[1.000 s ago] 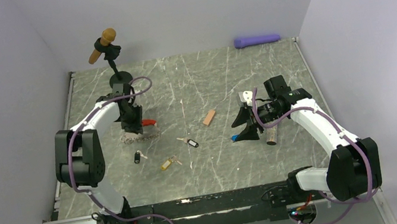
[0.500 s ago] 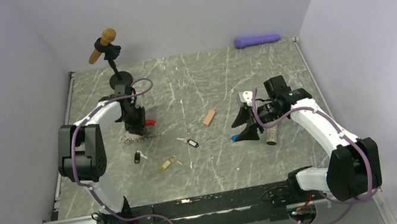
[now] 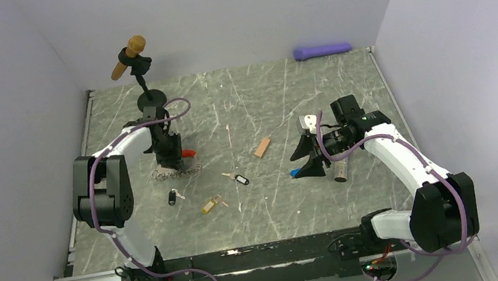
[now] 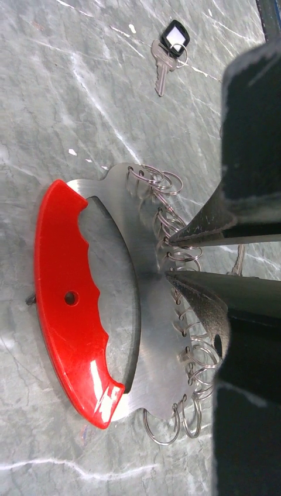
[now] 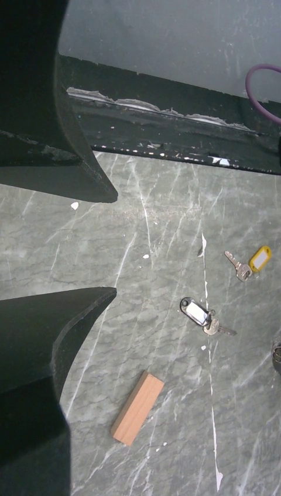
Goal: Put the keys on the keyring
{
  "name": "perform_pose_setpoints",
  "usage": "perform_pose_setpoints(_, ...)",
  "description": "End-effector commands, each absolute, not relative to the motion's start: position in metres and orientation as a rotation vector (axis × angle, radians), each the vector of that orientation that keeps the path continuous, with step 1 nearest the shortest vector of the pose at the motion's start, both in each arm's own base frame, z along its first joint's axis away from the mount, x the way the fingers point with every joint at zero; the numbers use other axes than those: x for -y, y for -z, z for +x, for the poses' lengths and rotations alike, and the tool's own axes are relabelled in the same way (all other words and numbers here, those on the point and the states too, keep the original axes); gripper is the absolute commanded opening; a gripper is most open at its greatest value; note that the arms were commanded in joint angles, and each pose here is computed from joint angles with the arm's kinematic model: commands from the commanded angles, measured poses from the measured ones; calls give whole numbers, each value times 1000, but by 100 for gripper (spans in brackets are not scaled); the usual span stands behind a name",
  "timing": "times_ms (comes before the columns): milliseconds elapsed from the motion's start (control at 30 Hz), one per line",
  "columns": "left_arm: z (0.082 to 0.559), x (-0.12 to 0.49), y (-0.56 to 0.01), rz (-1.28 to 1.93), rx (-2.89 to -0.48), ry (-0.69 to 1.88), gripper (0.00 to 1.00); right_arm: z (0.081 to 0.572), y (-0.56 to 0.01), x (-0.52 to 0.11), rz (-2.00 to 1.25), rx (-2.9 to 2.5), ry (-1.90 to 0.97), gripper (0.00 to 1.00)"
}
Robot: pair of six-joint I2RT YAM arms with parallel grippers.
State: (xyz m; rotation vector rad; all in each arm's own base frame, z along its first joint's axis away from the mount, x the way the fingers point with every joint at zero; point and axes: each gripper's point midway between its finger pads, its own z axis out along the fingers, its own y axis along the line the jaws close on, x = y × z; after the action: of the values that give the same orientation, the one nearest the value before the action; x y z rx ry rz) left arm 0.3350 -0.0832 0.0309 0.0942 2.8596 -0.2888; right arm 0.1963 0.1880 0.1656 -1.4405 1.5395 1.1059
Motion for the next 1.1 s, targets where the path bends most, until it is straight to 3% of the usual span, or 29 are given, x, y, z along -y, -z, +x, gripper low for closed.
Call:
perform_pose_setpoints(0,345,84,-46,57,-2800,335,27,198,-185,-193,-1464,-1432,-1089,60)
perform_pose_setpoints(467,343,83,-42,41,-2816,368,21,198,-183,-194,-1472,-1433,-1088,60)
perform_pose_setpoints(1067,327,82,-31,77,-2892,326,21,198,-183,-194,-1478,-1431,-1079,60)
